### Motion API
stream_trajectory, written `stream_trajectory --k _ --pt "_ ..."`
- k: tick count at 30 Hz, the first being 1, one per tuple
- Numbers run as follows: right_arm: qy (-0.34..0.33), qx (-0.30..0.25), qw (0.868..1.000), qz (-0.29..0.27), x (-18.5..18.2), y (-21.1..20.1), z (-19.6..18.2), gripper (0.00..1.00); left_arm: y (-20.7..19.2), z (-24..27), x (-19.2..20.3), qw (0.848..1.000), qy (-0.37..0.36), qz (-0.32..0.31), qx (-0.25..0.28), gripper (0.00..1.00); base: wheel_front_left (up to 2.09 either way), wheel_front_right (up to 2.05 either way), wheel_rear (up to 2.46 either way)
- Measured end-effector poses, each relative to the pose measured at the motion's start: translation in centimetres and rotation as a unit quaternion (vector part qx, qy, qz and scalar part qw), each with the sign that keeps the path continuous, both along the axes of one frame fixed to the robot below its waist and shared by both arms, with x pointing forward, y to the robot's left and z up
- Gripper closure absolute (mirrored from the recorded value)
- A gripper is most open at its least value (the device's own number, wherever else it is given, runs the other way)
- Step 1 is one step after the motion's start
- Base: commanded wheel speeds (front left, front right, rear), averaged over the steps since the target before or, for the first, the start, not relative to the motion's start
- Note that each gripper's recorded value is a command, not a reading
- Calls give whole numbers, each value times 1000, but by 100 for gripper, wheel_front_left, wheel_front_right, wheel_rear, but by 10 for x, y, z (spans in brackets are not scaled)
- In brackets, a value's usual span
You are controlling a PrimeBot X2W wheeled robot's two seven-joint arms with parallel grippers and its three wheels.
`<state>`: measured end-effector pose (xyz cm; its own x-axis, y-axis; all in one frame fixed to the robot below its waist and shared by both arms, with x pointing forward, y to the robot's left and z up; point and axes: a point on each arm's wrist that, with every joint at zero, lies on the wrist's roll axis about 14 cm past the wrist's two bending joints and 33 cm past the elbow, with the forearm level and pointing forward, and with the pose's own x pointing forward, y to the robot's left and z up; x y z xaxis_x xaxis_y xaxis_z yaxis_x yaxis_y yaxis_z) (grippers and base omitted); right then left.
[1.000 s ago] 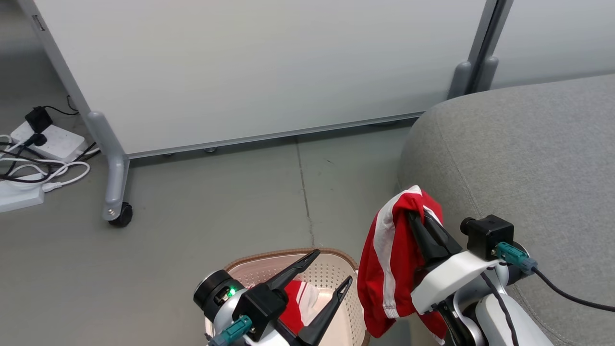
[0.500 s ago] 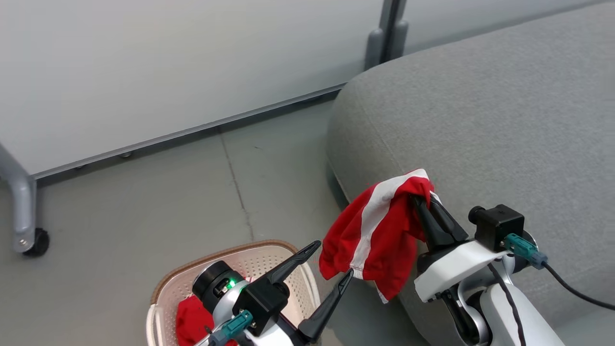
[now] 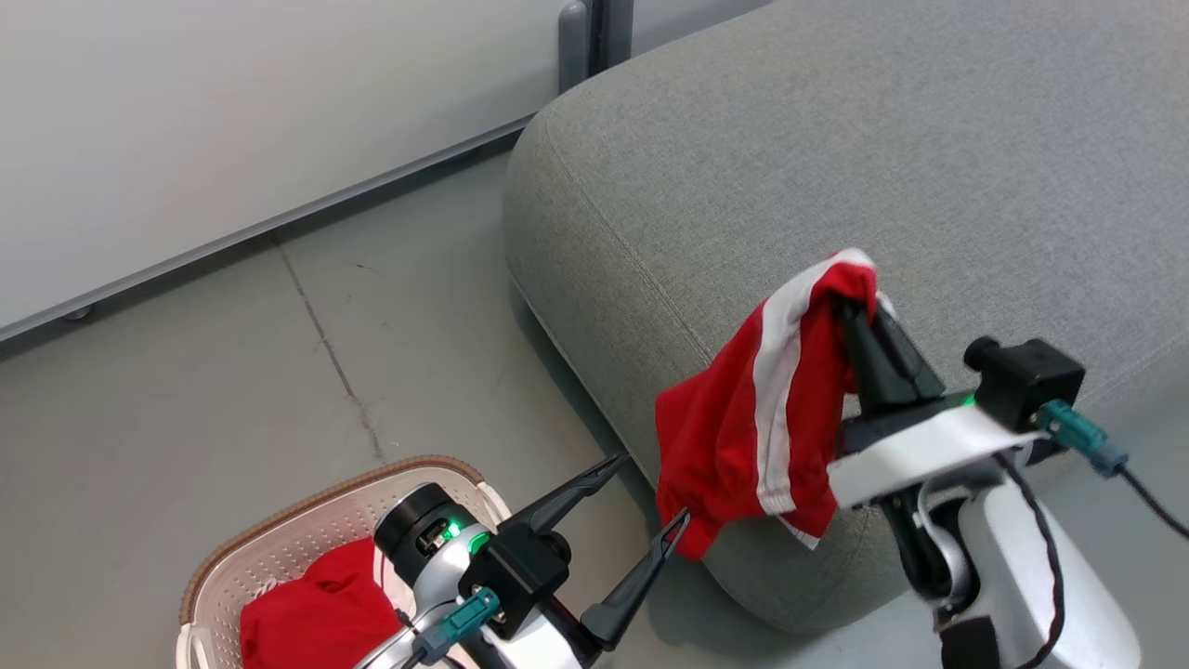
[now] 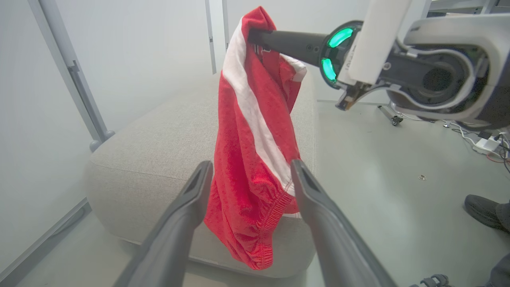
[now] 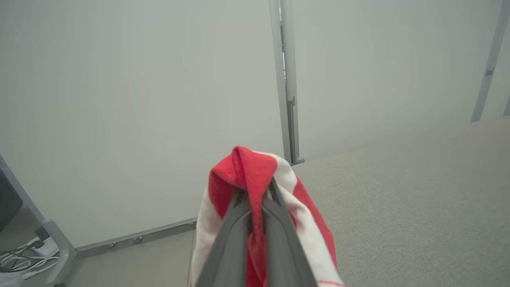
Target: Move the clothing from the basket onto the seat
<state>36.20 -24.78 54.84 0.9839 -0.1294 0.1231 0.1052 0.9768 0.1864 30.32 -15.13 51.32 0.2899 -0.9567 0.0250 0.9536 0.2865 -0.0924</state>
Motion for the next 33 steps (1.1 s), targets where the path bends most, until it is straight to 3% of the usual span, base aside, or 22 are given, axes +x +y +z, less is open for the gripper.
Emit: stream_trajectory --k 11,17,23,33 --pt "-136 -77 985 -70 53 -68 116 100 -7 15 31 999 -26 0 -28 0 0 0 0" --pt "-168 -96 976 -98 85 -98 150 100 2 16 59 998 -37 23 -38 0 0 0 0" --pt "-112 -91 982 -123 123 -125 113 100 14 2 88 998 -35 47 -36 0 0 0 0" --pt "37 -65 984 -161 158 -152 -19 100 30 -47 124 997 3 69 -21 0 0 0 0"
